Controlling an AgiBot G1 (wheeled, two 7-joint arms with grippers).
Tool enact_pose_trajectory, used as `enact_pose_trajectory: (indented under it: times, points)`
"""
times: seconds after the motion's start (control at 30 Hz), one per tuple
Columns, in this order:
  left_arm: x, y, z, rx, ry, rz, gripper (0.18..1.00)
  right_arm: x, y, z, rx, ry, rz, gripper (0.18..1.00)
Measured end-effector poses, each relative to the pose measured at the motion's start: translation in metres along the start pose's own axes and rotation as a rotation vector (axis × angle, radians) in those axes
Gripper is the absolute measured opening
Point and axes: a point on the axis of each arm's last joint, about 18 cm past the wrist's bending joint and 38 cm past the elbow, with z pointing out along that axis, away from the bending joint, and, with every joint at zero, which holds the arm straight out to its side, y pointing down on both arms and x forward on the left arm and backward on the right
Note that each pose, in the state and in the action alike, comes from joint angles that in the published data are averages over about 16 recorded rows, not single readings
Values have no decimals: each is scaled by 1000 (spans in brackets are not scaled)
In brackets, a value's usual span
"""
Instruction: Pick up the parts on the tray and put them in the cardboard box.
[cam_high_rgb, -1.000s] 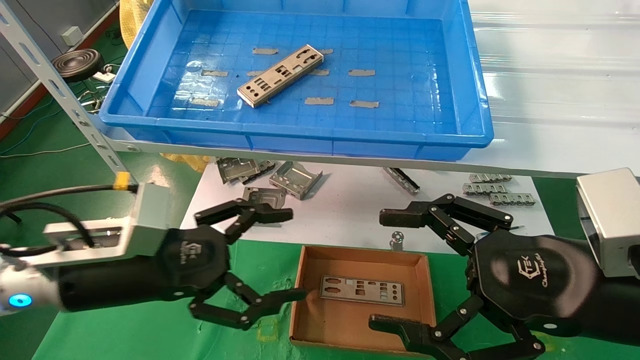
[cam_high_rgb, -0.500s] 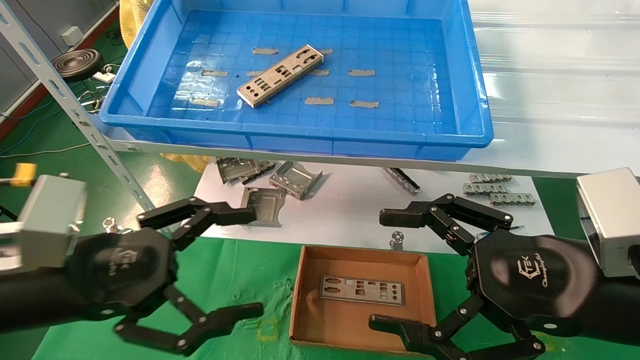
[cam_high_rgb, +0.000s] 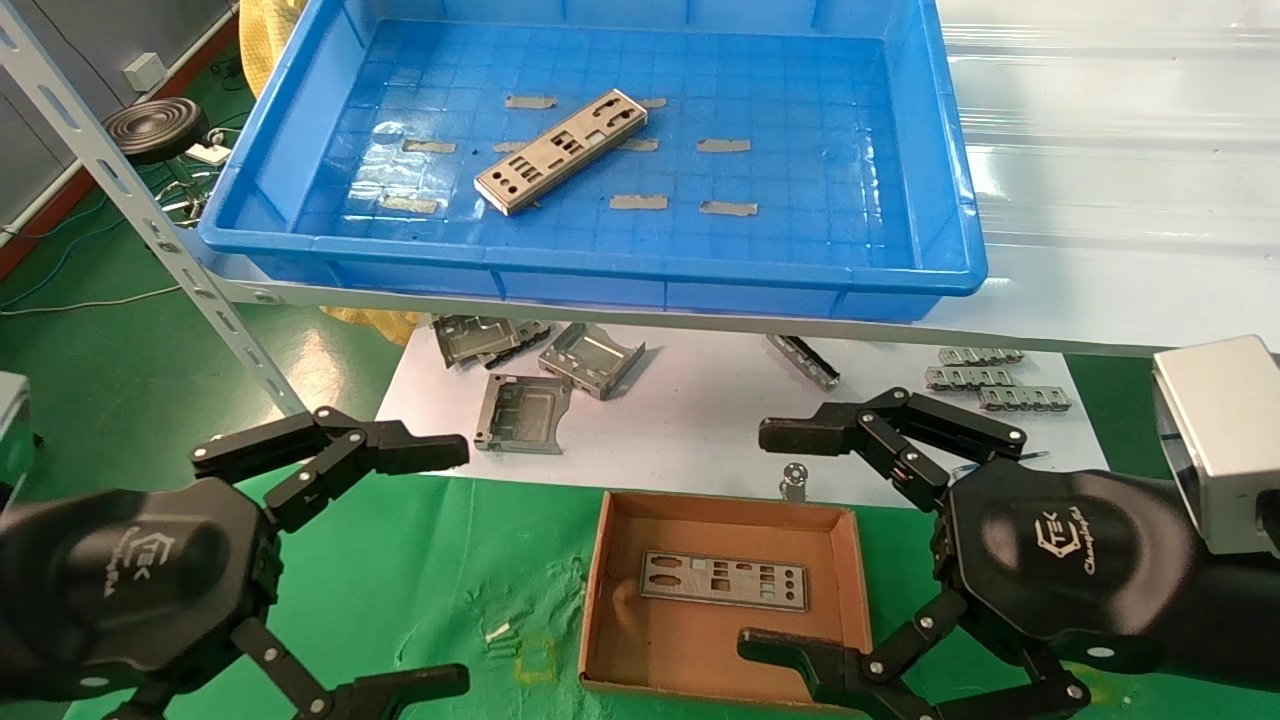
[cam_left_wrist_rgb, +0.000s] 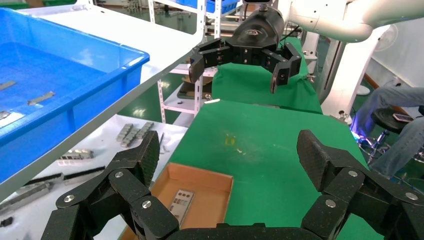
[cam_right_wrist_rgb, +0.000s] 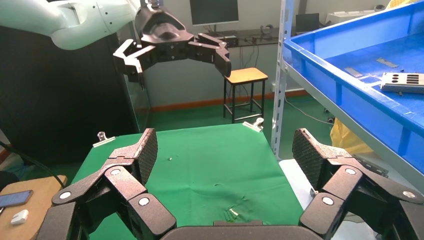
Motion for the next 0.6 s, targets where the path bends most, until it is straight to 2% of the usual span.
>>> enact_pose_trajectory:
  times: [0.6]
  points:
    - [-2,3,2,1,-3,-3,1001,0,0,0,0,0,0,1001]
